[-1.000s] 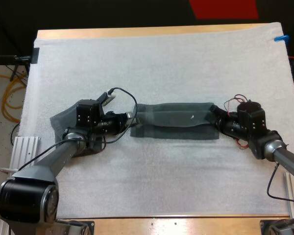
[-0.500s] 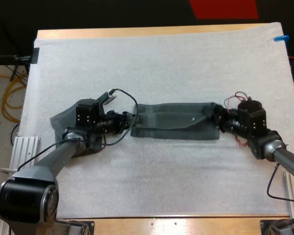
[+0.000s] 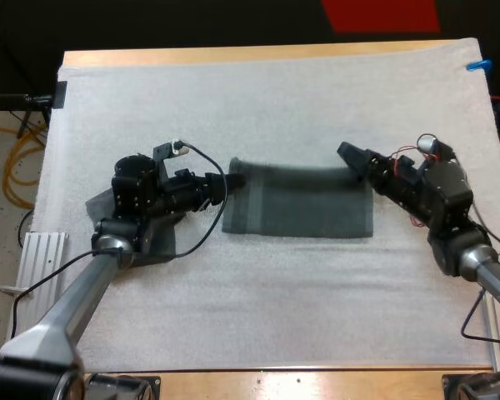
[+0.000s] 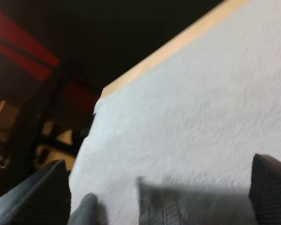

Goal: Pick towel from pile fold and stack

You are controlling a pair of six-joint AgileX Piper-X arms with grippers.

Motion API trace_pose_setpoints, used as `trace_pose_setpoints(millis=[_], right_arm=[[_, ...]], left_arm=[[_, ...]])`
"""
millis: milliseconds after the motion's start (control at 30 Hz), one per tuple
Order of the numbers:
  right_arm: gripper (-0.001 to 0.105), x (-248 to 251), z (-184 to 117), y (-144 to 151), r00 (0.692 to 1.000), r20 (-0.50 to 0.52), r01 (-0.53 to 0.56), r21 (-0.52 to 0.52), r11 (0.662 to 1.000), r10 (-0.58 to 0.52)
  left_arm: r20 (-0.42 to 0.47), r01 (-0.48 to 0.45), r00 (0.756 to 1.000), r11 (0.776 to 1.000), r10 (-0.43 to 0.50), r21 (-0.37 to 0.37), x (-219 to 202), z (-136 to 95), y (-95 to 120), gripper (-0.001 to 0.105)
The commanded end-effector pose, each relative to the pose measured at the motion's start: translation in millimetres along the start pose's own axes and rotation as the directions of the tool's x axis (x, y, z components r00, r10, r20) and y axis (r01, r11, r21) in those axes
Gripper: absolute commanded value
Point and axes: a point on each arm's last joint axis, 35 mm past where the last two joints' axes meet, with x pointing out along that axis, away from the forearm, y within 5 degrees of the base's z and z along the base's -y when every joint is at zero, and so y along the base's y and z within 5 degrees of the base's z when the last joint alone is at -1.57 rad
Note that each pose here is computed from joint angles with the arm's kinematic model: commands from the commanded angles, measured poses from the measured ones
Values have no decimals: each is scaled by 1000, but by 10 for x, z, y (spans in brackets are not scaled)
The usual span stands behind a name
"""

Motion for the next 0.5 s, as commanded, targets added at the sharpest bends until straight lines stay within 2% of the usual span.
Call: trace_pose_setpoints(millis=[0, 133, 300, 400, 467], right_arm=[[75, -45, 85, 30, 1000, 21, 17, -47, 999, -16], [75, -209, 157, 120, 998, 8, 61, -145, 988, -61], [75, -434, 179, 180, 980, -27, 187, -205, 961, -196], [75, -638, 137, 214, 941, -126, 281, -230, 932, -315], [75, -702, 135, 228, 913, -182, 315, -256, 914, -366]], left_arm=[[19, 8, 1000, 999, -9, 47, -24, 20, -82, 58], [68, -12, 998, 991, 3, 136, -147, 23, -266, 58], [77, -47, 997, 979, 32, 198, -315, -56, -454, 58], [89, -157, 986, 955, 139, 252, -517, -210, -594, 60], [90, -220, 975, 937, 203, 272, -609, -296, -633, 66]])
